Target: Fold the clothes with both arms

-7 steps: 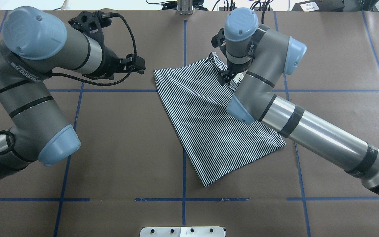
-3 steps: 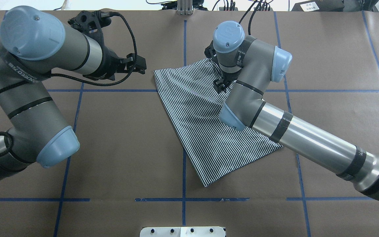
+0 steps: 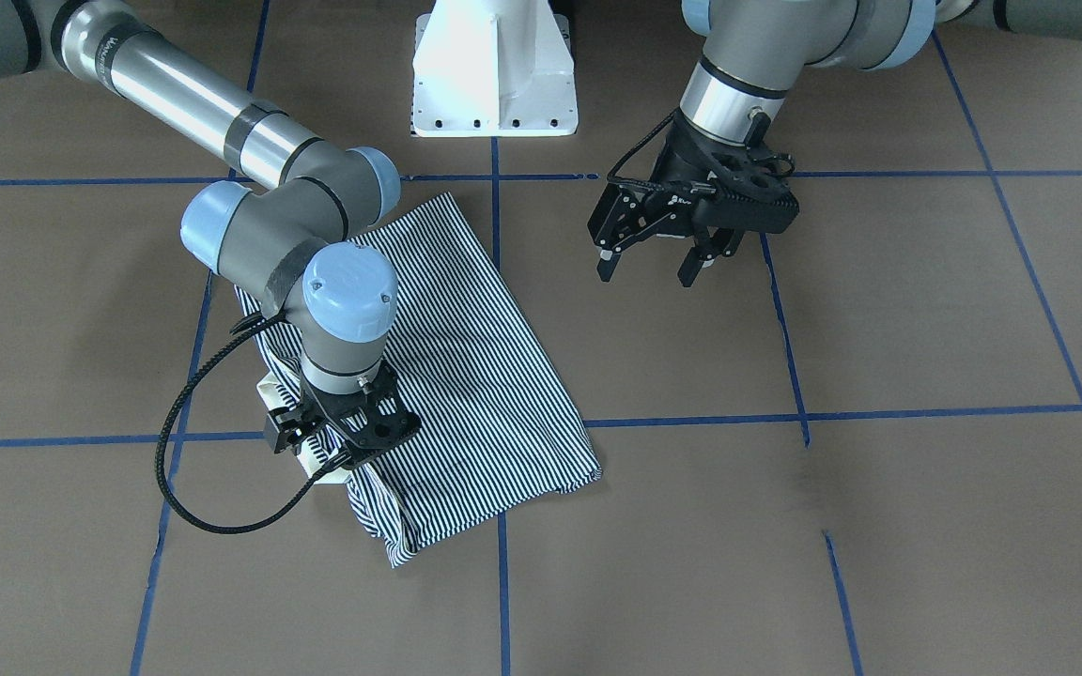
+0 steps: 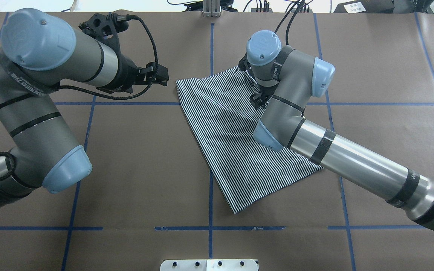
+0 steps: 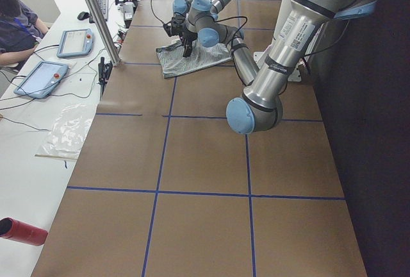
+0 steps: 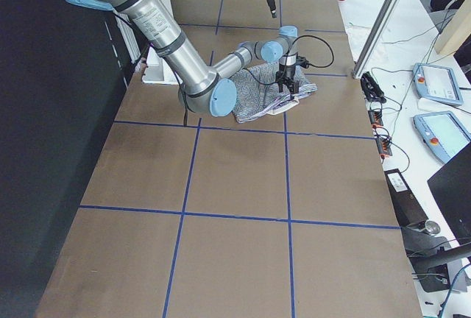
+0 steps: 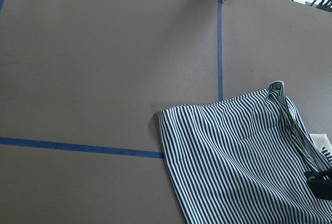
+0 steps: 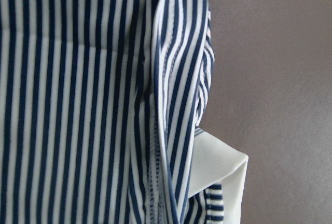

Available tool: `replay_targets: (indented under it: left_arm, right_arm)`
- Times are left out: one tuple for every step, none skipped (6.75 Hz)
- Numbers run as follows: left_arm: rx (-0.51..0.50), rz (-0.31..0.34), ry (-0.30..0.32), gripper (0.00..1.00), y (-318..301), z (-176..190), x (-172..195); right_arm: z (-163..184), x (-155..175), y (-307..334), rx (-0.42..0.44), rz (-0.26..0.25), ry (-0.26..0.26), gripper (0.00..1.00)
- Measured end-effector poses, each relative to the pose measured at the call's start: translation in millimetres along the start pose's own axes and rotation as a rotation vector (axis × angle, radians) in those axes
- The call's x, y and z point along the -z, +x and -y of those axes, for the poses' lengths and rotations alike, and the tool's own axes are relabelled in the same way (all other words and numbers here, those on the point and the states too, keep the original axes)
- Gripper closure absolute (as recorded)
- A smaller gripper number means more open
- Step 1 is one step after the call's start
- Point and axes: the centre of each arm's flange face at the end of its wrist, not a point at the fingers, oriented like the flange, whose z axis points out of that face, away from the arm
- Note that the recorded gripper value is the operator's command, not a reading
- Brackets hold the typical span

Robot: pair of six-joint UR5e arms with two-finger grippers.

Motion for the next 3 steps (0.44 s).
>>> replay_targets:
  left_arm:
    - [0.000,0.001,-0.001,0.00,0.0,-0.2,-0.5]
    - [0.000,0.000,-0.001,0.00,0.1,-0.4,-0.6]
    - [0.001,-0.001,-0.002,0.00,0.8,-1.0,-0.5]
  right_arm:
    - [-2.2,-4.2,2.0,0.007,-0.006,-0.005,0.00]
    - [-3.8,-7.1,4.1,0.012,-0.009,-0.008,0.00]
    - [-4.0,-8.2,9.1,0.018,-0.014,-0.010,0.00]
